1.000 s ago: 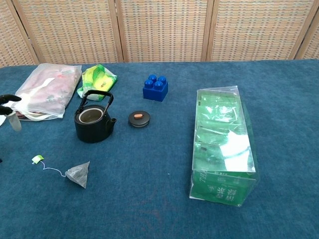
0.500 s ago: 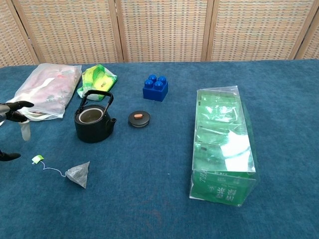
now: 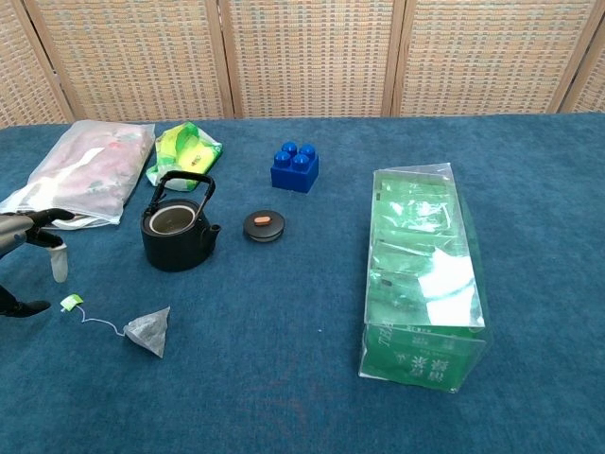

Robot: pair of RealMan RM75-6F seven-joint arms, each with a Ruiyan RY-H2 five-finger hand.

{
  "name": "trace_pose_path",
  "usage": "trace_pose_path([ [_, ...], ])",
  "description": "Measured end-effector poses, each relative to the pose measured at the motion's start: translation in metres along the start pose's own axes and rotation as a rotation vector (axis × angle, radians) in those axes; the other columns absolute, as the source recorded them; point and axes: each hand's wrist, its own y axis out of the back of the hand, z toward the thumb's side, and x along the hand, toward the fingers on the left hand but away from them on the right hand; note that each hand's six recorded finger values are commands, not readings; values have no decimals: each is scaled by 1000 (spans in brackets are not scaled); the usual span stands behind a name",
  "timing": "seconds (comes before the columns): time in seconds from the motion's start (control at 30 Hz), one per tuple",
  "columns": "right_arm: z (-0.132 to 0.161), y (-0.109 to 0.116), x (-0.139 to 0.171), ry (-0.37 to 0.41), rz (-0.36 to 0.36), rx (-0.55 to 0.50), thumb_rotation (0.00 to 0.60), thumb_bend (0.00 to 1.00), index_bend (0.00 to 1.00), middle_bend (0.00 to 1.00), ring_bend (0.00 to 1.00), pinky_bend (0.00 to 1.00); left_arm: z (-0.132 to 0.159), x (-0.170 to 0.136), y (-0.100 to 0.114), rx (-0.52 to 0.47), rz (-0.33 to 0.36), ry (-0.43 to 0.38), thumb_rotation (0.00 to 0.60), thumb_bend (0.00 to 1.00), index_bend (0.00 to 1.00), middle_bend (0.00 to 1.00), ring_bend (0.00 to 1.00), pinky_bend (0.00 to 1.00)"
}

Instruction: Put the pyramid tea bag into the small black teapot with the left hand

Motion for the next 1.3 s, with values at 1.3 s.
trace_pose_path([
  [1.3,-8,-1,5,-27,2,-5,568,7,118,200,88,156,14,10,-17,1,-47,-4,600,363,534,26,0,0],
])
